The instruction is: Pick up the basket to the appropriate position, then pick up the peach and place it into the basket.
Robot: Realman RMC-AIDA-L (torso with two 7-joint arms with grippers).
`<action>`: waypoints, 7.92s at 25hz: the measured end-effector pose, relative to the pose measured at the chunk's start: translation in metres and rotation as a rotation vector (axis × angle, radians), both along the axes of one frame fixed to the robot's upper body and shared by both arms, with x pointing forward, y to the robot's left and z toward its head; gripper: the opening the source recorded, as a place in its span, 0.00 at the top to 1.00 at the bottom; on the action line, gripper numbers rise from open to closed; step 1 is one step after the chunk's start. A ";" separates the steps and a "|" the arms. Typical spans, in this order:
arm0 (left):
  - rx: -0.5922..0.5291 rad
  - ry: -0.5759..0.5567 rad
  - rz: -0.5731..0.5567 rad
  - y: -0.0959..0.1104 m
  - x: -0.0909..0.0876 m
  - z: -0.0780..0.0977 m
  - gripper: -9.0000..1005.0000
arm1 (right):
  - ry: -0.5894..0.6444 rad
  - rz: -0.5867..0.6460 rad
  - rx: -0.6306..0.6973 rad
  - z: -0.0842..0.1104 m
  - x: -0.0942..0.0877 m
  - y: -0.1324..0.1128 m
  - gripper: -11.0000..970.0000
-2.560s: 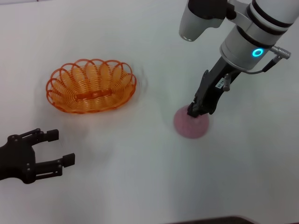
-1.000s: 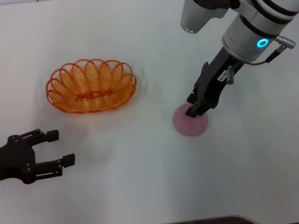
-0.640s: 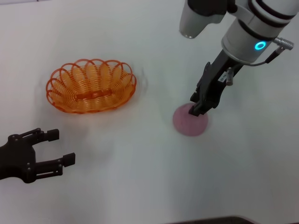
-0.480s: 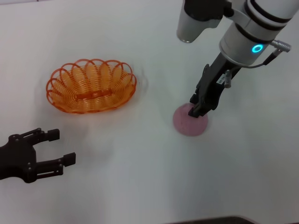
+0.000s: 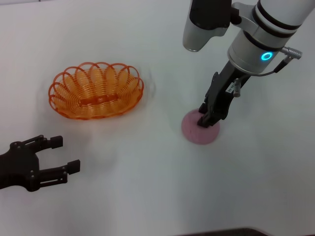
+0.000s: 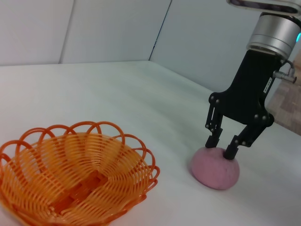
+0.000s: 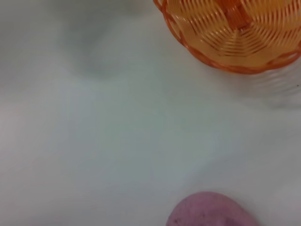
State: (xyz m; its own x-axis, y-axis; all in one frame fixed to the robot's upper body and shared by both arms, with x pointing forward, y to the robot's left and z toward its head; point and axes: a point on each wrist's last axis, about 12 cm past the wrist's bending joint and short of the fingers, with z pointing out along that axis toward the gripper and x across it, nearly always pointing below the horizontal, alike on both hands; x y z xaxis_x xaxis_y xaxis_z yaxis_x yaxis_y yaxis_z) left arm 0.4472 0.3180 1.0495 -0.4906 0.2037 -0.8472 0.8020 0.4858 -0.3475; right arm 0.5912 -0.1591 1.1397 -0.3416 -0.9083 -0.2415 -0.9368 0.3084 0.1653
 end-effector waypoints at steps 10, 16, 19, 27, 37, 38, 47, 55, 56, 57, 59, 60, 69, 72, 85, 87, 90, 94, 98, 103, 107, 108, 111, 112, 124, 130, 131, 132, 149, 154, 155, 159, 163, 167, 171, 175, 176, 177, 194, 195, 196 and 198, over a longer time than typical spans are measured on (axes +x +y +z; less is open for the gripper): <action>0.003 -0.001 -0.006 -0.001 0.001 0.000 0.13 | 0.018 -0.003 -0.012 -0.009 -0.001 0.001 0.68; 0.004 -0.003 -0.009 -0.002 0.002 0.001 0.14 | 0.016 -0.003 -0.010 -0.010 -0.001 0.002 0.71; 0.005 -0.004 -0.008 -0.002 0.003 0.001 0.14 | 0.019 0.001 -0.017 -0.012 -0.002 0.002 0.72; 0.006 -0.005 -0.007 -0.002 0.003 0.001 0.14 | 0.021 0.010 -0.024 -0.014 -0.003 0.003 0.75; 0.002 -0.002 -0.007 -0.002 0.003 0.000 0.14 | 0.017 0.013 -0.025 -0.013 -0.003 0.004 0.94; 0.001 -0.001 -0.008 -0.003 0.003 0.000 0.14 | 0.016 0.013 -0.025 -0.013 -0.003 0.004 0.94; 0.001 0.001 -0.008 -0.002 0.003 0.000 0.14 | 0.000 0.019 -0.022 -0.005 -0.001 0.006 0.95; -0.004 0.000 -0.012 -0.002 0.003 0.002 0.14 | -0.048 0.056 -0.005 0.023 -0.001 0.012 0.95; -0.004 -0.001 -0.013 -0.002 0.003 0.002 0.14 | -0.053 0.063 -0.005 0.028 -0.002 0.013 0.95; -0.005 -0.001 -0.014 -0.002 0.004 0.002 0.14 | -0.059 0.068 -0.005 0.032 -0.002 0.014 0.95; -0.005 -0.001 -0.014 -0.002 0.004 0.003 0.14 | -0.070 0.082 -0.009 0.040 -0.002 0.017 0.95; -0.005 -0.001 -0.014 -0.002 0.004 0.003 0.14 | -0.076 0.089 -0.011 0.044 -0.002 0.019 0.95; -0.001 -0.015 -0.022 -0.001 0.007 0.007 0.14 | -0.120 0.125 -0.038 0.066 -0.001 0.028 0.95; -0.003 -0.020 -0.025 -0.002 0.008 0.008 0.14 | -0.144 0.129 -0.007 0.068 0.001 0.032 0.95; 0.004 -0.034 -0.025 -0.002 0.014 0.010 0.14 | -0.297 0.135 0.373 0.072 0.008 0.046 0.95; 0.004 -0.035 -0.024 -0.002 0.014 0.010 0.14 | -0.336 0.135 0.467 0.076 0.009 0.045 0.95; 0.004 -0.034 -0.024 -0.002 0.014 0.010 0.14 | -0.390 0.133 0.609 0.081 0.008 0.043 0.95; 0.001 -0.033 -0.022 -0.002 0.014 0.010 0.14 | -0.441 0.139 0.783 0.079 0.005 0.039 0.95; 0.002 -0.033 -0.021 -0.002 0.014 0.010 0.14 | -0.463 0.113 0.948 0.068 0.007 0.038 0.95; 0.001 -0.030 -0.021 -0.002 0.014 0.009 0.14 | -0.496 0.016 1.159 0.036 0.011 0.035 0.95; -0.001 -0.029 -0.020 -0.003 0.014 0.009 0.14 | -0.559 -0.023 1.257 0.009 0.004 0.038 0.95; -0.002 -0.028 -0.020 -0.003 0.014 0.009 0.14 | -0.575 -0.029 1.268 0.004 0.002 0.039 0.95; -0.003 -0.027 -0.020 -0.003 0.013 0.008 0.14 | -0.633 -0.022 1.281 -0.011 -0.006 0.042 0.95; -0.004 -0.027 -0.020 -0.004 0.013 0.008 0.14 | -0.647 -0.017 1.279 -0.015 -0.009 0.043 0.95; -0.008 -0.018 -0.022 -0.006 0.012 0.005 0.14 | -0.546 -0.153 1.103 -0.048 -0.005 0.055 0.95; -0.005 -0.016 -0.024 -0.007 0.013 0.005 0.14 | -0.465 -0.203 0.978 -0.055 0.004 0.063 0.95; -0.004 -0.015 -0.024 -0.007 0.013 0.005 0.14 | -0.452 -0.204 0.947 -0.056 0.006 0.065 0.95; -0.005 -0.015 -0.025 -0.007 0.013 0.004 0.14 | -0.439 -0.208 0.920 -0.056 0.008 0.066 0.95; -0.009 -0.014 -0.033 -0.008 0.013 0.005 0.14 | -0.334 -0.197 0.806 -0.061 0.009 0.069 0.95; -0.011 -0.012 -0.033 -0.008 0.012 0.005 0.14 | -0.330 -0.209 0.824 -0.059 0.009 0.071 0.95; -0.011 -0.012 -0.033 -0.008 0.012 0.005 0.14 | -0.329 -0.212 0.828 -0.059 0.009 0.071 0.95; -0.011 -0.009 -0.032 -0.007 0.011 0.005 0.14 | -0.329 -0.229 0.840 -0.057 0.009 0.071 0.78; -0.011 -0.006 -0.029 -0.007 0.010 0.004 0.14 | -0.326 -0.237 0.846 -0.058 0.009 0.071 0.62; -0.011 -0.004 -0.029 -0.006 0.009 0.004 0.14 | -0.312 -0.240 0.857 -0.057 0.008 0.071 0.44; -0.012 -0.004 -0.030 -0.006 0.009 0.004 0.14 | -0.280 -0.213 0.893 -0.045 0.006 0.072 0.27; -0.012 -0.005 -0.031 -0.006 0.009 0.004 0.14 | -0.290 -0.167 0.890 -0.026 0.006 0.067 0.19; -0.012 -0.005 -0.031 -0.006 0.009 0.004 0.14 | -0.292 -0.162 0.886 -0.021 0.006 0.065 0.17; -0.012 -0.006 -0.031 -0.006 0.009 0.004 0.14 | -0.294 -0.153 0.879 -0.016 0.006 0.062 0.15; -0.016 -0.010 -0.032 -0.005 0.009 0.006 0.14 | -0.235 -0.108 0.835 0.050 0.004 -0.043 0.04; -0.017 -0.011 -0.031 -0.005 0.009 0.006 0.14 | -0.261 -0.112 0.861 0.048 -0.001 -0.051 0.04; -0.019 -0.012 -0.031 -0.005 0.009 0.006 0.14 | -0.280 -0.114 0.882 0.045 -0.006 -0.058 0.04; -0.022 -0.014 -0.027 -0.005 0.010 0.006 0.14 | -0.318 -0.116 0.915 0.038 -0.016 -0.070 0.04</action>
